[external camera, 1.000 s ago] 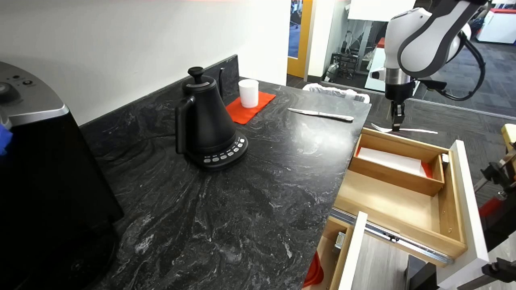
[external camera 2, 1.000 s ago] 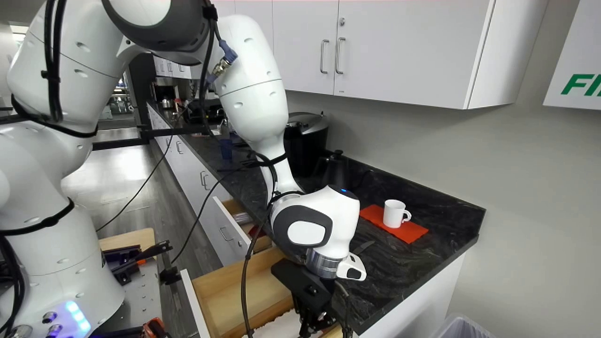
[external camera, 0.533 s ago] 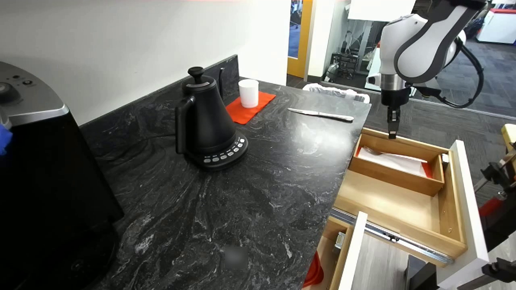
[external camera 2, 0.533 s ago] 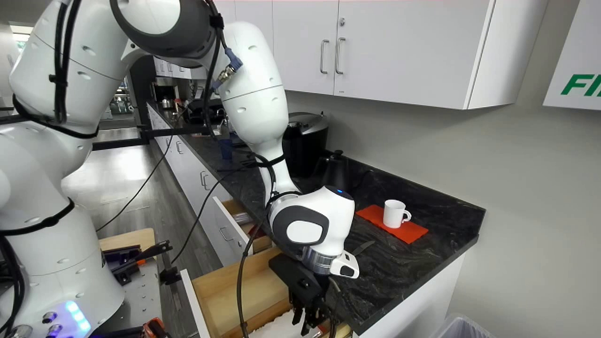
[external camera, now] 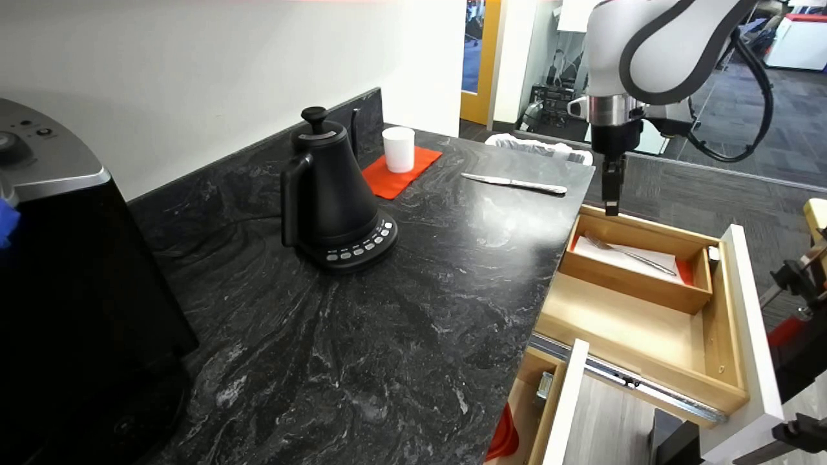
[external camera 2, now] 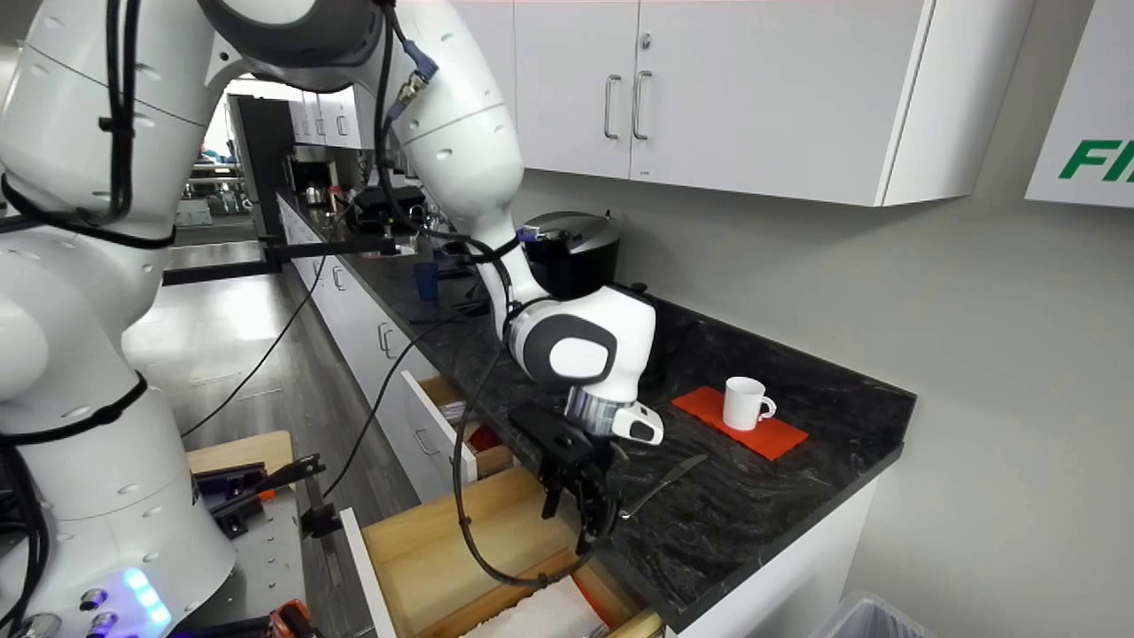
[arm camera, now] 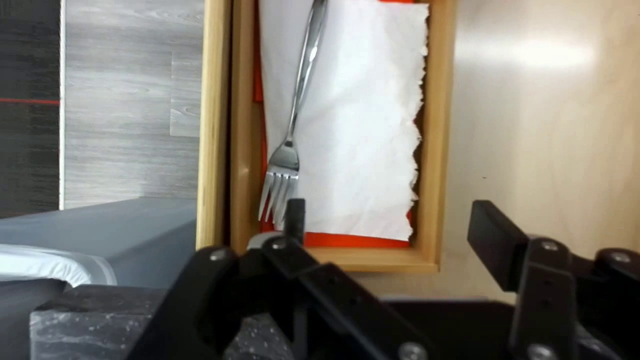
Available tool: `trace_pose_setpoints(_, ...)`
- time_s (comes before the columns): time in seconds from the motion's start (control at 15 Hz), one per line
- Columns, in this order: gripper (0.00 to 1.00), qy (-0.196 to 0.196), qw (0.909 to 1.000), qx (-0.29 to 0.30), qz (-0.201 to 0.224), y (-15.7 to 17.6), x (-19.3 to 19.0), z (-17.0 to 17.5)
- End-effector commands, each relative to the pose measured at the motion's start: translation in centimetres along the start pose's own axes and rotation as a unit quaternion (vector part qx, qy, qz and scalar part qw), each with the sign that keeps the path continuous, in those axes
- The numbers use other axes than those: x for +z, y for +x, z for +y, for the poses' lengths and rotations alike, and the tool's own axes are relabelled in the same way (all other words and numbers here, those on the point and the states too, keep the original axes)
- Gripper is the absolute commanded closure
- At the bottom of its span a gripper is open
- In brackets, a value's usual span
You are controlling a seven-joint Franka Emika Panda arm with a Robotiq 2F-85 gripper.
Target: Put the fork and knife one at a time into the right compartment of the drawer
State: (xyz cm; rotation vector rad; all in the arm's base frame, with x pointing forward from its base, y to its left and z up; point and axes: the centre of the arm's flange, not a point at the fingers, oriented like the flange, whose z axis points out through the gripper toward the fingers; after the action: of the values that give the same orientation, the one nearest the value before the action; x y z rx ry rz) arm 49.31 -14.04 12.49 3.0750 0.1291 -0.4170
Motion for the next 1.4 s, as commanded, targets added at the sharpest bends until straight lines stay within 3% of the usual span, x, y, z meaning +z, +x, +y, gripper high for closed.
trace_pose_setpoints(0.0,0.00,-0.022,0.9981,0.047,-0.035,-0.8,-8.1,-5.2)
trace_pose_setpoints(0.13,0.00,-0.021,0.9985,0.044,-0.024,1.4,-11.3,-8.9)
trace_pose_setpoints(0.47,0.00,-0.076,0.9960,-0.009,0.046,8.0,-14.9,-14.6)
trace_pose_setpoints(0.67,0.00,-0.105,0.9922,-0.023,0.062,10.4,-14.5,-14.6)
trace_pose_setpoints(0.8,0.00,-0.097,0.9935,0.000,0.060,11.9,-13.5,-13.9)
trace_pose_setpoints(0.87,0.00,-0.093,0.9939,-0.022,0.056,9.6,-14.1,-14.6)
trace_pose_setpoints(1.33,0.00,-0.095,0.9939,-0.015,0.055,11.3,-13.0,-13.9)
